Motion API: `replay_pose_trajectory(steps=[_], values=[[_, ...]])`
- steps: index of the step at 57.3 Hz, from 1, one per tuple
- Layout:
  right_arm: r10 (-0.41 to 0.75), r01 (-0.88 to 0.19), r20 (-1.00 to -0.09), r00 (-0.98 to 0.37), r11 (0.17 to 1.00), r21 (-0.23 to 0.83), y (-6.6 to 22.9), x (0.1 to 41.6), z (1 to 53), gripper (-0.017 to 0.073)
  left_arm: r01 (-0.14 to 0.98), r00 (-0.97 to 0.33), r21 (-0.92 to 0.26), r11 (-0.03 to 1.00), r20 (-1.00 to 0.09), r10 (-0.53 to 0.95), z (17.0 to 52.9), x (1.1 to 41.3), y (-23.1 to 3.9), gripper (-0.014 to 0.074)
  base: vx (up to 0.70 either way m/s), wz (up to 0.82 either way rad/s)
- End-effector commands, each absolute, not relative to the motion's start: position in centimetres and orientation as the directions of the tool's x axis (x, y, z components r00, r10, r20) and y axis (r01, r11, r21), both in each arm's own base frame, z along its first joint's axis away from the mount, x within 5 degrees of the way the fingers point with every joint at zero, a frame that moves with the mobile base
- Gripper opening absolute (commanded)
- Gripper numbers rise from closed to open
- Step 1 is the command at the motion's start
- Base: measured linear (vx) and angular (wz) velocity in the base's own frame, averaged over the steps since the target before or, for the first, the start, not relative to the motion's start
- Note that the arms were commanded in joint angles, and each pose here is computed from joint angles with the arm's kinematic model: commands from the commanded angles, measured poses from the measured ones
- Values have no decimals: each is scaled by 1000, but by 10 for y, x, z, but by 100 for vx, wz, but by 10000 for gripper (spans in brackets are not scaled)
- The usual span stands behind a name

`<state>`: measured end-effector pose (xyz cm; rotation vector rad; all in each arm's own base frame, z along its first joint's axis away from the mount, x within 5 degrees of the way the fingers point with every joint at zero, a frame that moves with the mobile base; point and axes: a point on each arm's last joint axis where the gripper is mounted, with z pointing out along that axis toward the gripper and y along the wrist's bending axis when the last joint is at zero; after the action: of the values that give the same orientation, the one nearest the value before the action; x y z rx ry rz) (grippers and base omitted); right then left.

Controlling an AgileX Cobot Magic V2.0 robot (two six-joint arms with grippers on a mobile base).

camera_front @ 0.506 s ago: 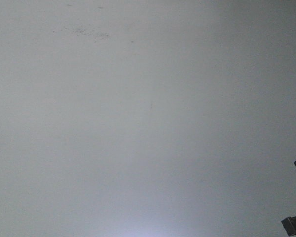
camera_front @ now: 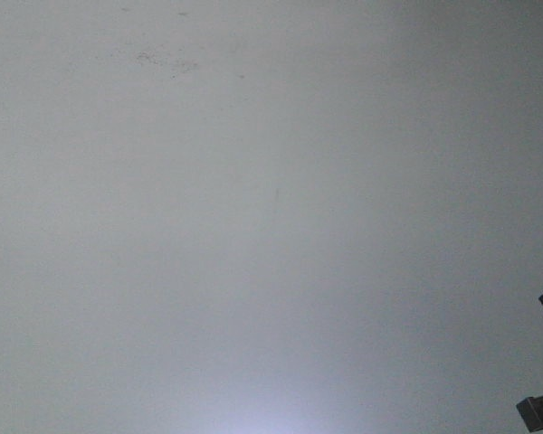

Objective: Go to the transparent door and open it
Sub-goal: 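Turn the base away from the white wall toward the glass door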

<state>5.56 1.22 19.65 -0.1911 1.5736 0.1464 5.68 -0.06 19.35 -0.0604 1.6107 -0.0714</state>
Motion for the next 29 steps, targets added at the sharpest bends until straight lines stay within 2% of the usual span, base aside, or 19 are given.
replay_pose_trajectory(steps=[1,29], values=[[-17,-203,-996,89,979,-34,11,54,204,-4,17,52,-100,995,-994,-101,199,56,-1,3,0,-2],[-17,-203,-996,89,979,-34,11,54,204,-4,17,52,-100,995,-994,-101,199,56,-1,3,4,1]])
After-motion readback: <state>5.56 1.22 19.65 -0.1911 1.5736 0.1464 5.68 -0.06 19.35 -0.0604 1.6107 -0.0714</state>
